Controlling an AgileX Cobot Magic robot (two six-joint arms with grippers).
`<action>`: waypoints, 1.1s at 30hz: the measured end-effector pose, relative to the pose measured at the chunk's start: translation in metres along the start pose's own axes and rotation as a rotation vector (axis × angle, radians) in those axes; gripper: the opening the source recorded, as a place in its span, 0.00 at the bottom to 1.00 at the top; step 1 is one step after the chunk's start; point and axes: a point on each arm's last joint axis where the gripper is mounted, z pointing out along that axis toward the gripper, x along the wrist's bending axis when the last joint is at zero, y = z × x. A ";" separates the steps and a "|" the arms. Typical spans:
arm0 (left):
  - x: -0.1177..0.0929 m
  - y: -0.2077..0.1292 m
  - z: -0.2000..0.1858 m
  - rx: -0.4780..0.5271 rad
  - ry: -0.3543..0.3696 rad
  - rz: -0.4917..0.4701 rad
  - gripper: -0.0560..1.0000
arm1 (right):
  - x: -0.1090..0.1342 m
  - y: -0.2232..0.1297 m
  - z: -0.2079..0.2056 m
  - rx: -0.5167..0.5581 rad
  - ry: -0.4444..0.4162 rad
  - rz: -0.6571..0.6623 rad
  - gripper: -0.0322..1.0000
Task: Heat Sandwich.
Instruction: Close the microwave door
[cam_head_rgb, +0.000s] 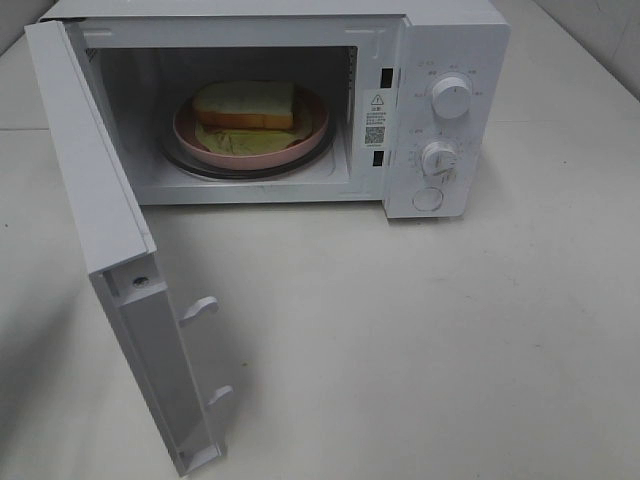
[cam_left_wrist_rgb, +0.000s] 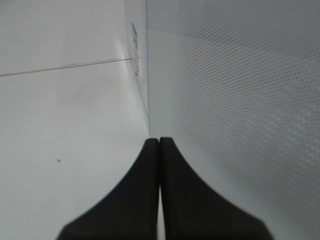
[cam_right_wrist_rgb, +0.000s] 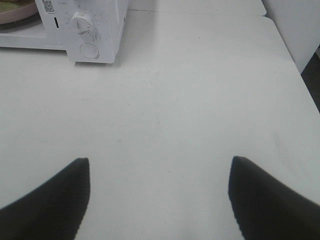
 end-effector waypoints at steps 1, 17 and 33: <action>-0.001 0.000 0.003 -0.005 -0.018 0.003 0.05 | 0.000 0.000 0.000 0.000 0.000 0.000 0.75; -0.032 -0.007 0.049 -0.010 -0.211 0.023 0.05 | 0.000 0.000 0.000 0.000 0.000 0.000 0.75; -0.083 -0.001 0.065 -0.045 -0.251 0.042 0.05 | 0.000 0.000 0.000 0.000 0.000 0.000 0.75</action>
